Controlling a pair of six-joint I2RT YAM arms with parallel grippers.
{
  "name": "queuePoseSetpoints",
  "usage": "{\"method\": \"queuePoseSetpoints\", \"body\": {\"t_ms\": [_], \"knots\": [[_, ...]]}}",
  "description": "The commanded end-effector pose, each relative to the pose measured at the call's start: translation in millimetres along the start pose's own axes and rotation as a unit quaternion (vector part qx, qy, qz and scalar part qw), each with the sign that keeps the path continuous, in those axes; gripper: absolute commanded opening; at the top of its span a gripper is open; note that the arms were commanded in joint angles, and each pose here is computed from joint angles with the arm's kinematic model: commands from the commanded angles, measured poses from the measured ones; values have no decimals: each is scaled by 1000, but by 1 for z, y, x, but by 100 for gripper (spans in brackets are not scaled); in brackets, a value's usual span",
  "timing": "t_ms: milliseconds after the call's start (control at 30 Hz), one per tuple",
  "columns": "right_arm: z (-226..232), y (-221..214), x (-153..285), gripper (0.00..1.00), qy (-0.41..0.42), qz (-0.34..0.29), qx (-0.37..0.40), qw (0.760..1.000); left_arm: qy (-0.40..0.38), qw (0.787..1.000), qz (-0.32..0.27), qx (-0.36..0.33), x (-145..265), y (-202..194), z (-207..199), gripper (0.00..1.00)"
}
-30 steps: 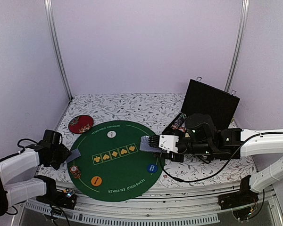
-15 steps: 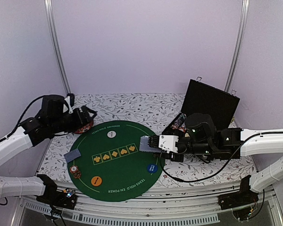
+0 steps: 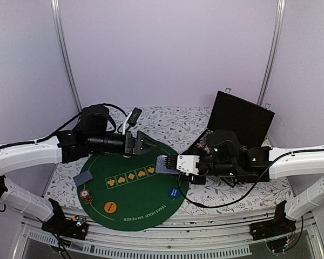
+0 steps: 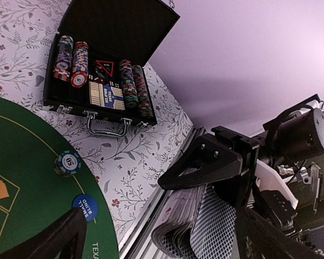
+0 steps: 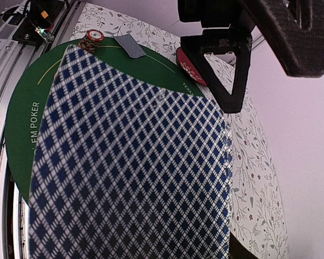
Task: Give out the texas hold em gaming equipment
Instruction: Pick up the poker card from the face-down deck piles.
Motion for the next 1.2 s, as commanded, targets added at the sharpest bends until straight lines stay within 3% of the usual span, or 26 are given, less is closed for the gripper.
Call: {"method": "queuePoseSetpoints", "body": {"t_ms": [0, 100, 300, 567, 767, 967, 1167], "knots": [[-19, 19, -1, 45, -28, -28, -4, 999, -35, 999, 16, -19, -4, -7, -10, 96], [-18, 19, -3, 45, -26, -29, -5, 999, -37, 999, 34, -16, -10, -17, -8, 89], [-17, 18, -6, 45, -22, -26, -6, 999, -46, 996, 68, -18, -23, -35, -7, 87], [-19, 17, -4, 45, -27, -24, -5, 999, -18, 997, 71, -15, -21, -38, 2, 59], [-20, 16, -1, 45, -30, -22, -6, 999, 8, 998, 68, -16, -11, -40, 8, 44], [-21, 16, -1, 45, -32, -22, -6, 999, -3, 998, 66, -20, -8, -37, 1, 44], [-22, 15, 0, 45, -32, -19, -7, 999, -12, 998, 62, -26, -1, -36, -5, 50]]}}
Point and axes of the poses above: each gripper's point midway between its finger pads, its own x axis back along the fingers, its own z axis along the line the jaws close on, y = z × x, the point moved 1 cm from there along x, back along the fingers, and after that the axes turned 2 degrees about x, right-handed, at the moved point
